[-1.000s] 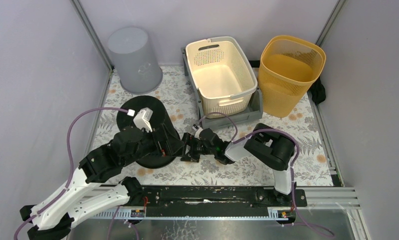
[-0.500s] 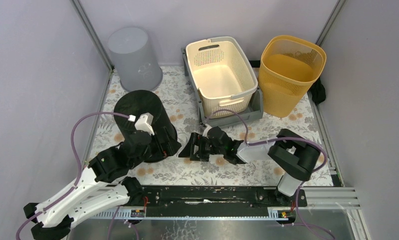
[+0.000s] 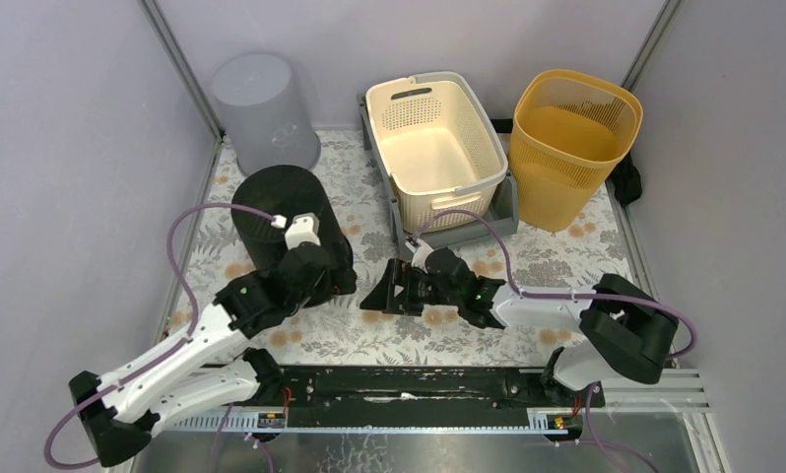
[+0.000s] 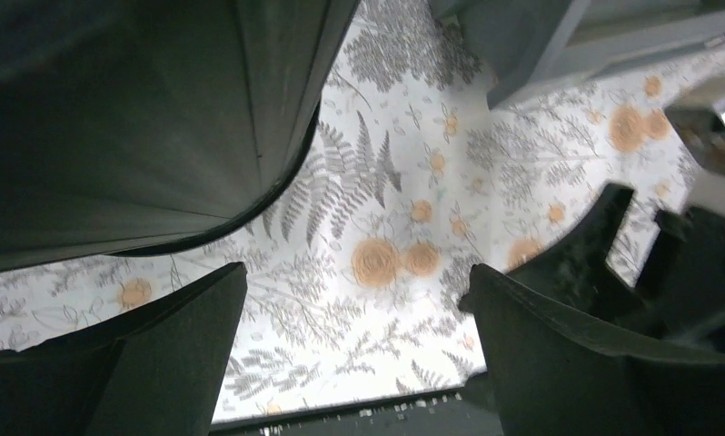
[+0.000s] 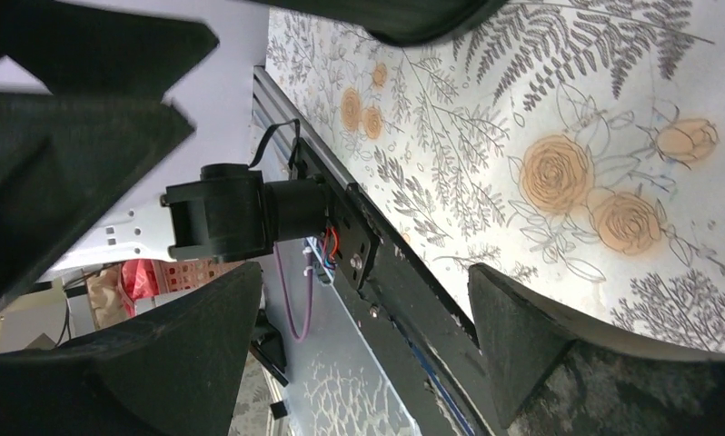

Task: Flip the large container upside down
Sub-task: Move the container to the center of the board.

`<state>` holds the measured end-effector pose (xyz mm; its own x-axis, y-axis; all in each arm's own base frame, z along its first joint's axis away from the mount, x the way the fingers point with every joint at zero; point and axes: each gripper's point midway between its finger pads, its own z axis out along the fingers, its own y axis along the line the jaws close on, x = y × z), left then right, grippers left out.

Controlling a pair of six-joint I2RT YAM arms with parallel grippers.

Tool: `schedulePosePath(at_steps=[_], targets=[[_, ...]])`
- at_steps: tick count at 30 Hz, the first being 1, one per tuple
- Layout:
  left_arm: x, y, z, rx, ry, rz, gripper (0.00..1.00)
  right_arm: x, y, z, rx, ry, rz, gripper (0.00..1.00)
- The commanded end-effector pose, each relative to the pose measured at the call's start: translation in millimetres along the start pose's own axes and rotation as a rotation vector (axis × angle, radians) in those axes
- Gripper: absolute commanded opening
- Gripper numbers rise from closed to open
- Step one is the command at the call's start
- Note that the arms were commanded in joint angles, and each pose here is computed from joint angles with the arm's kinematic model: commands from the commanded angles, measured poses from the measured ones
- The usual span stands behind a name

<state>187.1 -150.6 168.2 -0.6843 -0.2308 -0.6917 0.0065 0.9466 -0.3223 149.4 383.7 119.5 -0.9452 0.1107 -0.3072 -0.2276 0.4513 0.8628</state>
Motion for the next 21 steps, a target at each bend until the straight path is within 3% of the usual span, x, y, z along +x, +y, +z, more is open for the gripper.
schedulePosePath(at_steps=[1, 9, 21], targets=[[-35, -18, 16, 0.054, -0.084, 0.014, 1.00, 0, 6, -14, -0.012, -0.028, -0.035, 0.91], [-59, -2, 55, 0.028, -0.078, -0.062, 1.00, 1, 4, -37, 0.008, -0.059, -0.048, 0.91], [-96, 84, 87, -0.167, -0.172, -0.212, 1.00, 7, 5, -56, 0.007, -0.061, -0.052, 0.91]])
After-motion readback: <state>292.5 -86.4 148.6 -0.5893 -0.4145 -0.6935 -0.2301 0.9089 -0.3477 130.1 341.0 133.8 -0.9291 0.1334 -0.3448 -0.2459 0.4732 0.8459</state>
